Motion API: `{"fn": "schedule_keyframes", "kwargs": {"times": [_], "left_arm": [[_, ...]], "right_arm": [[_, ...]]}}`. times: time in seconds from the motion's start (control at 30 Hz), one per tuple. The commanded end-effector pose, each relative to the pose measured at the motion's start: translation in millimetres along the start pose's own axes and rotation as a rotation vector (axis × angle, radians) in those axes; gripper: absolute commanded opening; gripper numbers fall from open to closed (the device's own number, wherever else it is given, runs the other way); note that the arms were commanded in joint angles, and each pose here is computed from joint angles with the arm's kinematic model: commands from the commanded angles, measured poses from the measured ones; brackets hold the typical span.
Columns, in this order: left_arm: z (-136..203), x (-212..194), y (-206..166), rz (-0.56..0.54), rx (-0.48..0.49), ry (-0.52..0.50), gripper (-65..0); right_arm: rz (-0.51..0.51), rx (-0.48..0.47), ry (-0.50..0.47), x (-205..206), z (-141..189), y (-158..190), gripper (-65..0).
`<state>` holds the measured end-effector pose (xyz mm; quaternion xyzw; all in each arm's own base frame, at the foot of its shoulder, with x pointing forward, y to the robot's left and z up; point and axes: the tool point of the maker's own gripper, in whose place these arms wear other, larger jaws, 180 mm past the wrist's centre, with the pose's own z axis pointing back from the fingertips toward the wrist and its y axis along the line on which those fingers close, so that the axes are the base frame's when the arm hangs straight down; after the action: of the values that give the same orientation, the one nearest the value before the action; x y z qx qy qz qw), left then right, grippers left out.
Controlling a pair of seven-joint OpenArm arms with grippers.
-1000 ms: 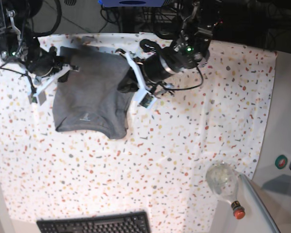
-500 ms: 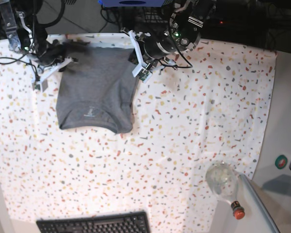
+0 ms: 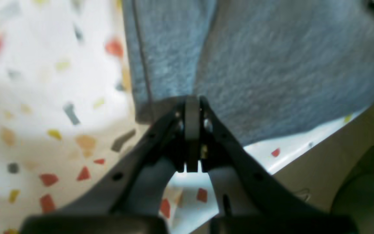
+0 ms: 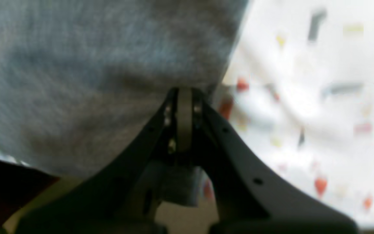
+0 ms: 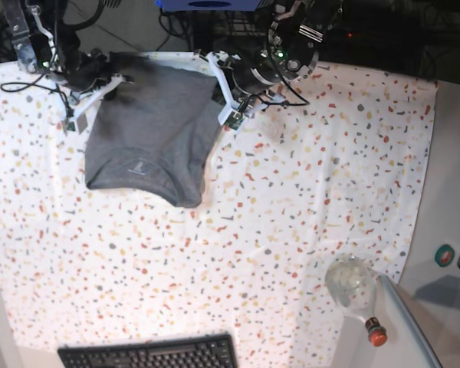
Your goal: Layout the t-shirt on the table in an organized manner, then fold the t-shirt properly
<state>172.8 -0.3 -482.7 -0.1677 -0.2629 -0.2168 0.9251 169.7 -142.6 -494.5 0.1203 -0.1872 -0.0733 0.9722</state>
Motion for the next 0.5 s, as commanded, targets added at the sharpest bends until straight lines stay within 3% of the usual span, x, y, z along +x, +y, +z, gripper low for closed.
{"fn": "schedule_keyframes", "kwargs": {"times": [0.0,0.3,0.47], "left_arm": [[1,1,-8,0.009,-0.016,-0.008,-65.0],[19,30,-10,0.003,-0.013,-0.100,-65.0],[78,42,22,0.038,0.100,-0.205,-65.0]], "right_arm": [[0.007,-0.057,-0.015,6,-1,-16,-65.0],[0.038,-0.029,-0.078,28,12,-5,-65.0],[0.039,-0.038,-0.191,49,55,-12,-65.0]]}}
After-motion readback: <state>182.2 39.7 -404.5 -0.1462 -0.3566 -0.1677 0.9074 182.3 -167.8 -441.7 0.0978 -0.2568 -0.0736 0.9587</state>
